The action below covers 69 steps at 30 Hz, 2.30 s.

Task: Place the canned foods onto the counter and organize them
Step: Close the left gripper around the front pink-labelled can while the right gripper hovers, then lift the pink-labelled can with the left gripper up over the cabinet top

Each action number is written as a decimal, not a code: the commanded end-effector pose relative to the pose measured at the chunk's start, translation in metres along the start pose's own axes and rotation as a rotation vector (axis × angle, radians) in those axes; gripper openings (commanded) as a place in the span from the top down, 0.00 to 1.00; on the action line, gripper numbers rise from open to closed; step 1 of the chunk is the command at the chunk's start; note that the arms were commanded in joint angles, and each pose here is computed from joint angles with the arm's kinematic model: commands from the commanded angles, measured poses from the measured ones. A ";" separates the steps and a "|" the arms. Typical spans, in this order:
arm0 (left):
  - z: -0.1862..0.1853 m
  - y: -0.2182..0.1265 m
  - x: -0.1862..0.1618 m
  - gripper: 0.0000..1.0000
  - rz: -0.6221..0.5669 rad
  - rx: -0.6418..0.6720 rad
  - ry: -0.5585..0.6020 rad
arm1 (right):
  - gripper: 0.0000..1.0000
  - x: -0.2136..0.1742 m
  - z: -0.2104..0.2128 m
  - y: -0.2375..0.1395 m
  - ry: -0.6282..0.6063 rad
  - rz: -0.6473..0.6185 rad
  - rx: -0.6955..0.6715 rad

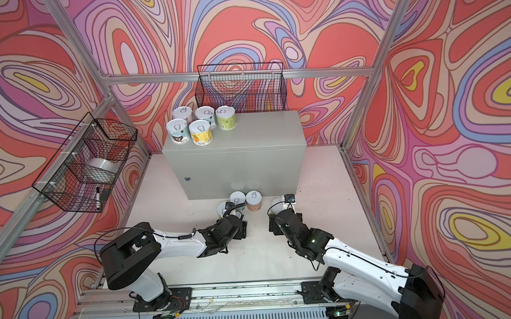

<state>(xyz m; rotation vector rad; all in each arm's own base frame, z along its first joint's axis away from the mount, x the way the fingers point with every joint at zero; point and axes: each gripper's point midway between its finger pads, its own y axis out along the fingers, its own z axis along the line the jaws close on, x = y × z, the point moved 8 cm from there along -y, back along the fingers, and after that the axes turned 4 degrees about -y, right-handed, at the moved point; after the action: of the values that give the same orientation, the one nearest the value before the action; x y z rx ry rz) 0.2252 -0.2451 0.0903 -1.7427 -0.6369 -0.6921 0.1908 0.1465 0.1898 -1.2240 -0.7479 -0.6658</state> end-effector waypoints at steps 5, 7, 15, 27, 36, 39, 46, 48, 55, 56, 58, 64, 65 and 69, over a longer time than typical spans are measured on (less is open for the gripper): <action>0.008 -0.007 -0.003 0.35 -0.002 0.003 -0.024 | 0.15 -0.004 0.001 0.005 -0.006 -0.001 -0.007; 0.010 -0.011 -0.003 0.42 0.000 0.001 -0.022 | 0.15 -0.005 0.002 0.007 -0.007 0.002 -0.003; 0.017 -0.016 -0.007 0.73 0.021 0.021 0.020 | 0.15 -0.009 0.007 0.018 -0.012 0.026 0.002; 0.007 -0.078 0.035 1.00 -0.022 -0.016 0.146 | 0.15 -0.013 0.009 0.025 0.002 0.027 0.004; -0.003 -0.170 0.116 1.00 -0.103 -0.048 0.231 | 0.15 -0.017 0.011 0.030 0.013 0.030 0.014; -0.013 -0.193 0.145 1.00 -0.129 -0.049 0.273 | 0.15 -0.015 0.012 0.030 0.013 0.028 0.020; -0.041 -0.224 0.216 1.00 -0.172 -0.097 0.348 | 0.15 -0.008 0.017 0.030 0.008 0.009 0.033; -0.045 -0.225 0.237 1.00 -0.174 -0.119 0.329 | 0.15 -0.005 0.018 0.031 -0.005 0.006 0.029; -0.055 -0.219 0.291 1.00 -0.230 -0.116 0.295 | 0.15 0.011 0.021 0.028 -0.026 -0.028 0.030; -0.056 -0.218 0.297 1.00 -0.239 -0.108 0.295 | 0.15 0.014 0.022 0.027 -0.026 -0.032 0.032; -0.060 -0.216 0.306 1.00 -0.257 -0.101 0.297 | 0.15 0.019 0.023 0.025 -0.025 -0.043 0.037; -0.073 -0.201 0.325 1.00 -0.282 -0.052 0.307 | 0.14 0.039 0.021 0.017 -0.038 -0.075 0.037; -0.075 -0.199 0.329 1.00 -0.291 -0.047 0.308 | 0.14 0.044 0.020 0.013 -0.040 -0.084 0.035; -0.080 -0.188 0.343 1.00 -0.292 -0.020 0.308 | 0.14 0.066 0.016 -0.001 -0.043 -0.127 0.041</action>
<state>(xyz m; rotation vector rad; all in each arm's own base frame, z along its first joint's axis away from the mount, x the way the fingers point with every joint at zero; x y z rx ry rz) 0.3081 -0.2549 0.4637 -1.5748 -0.6142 -1.1313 0.2268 0.1630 0.2241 -1.1762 -0.8344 -0.7153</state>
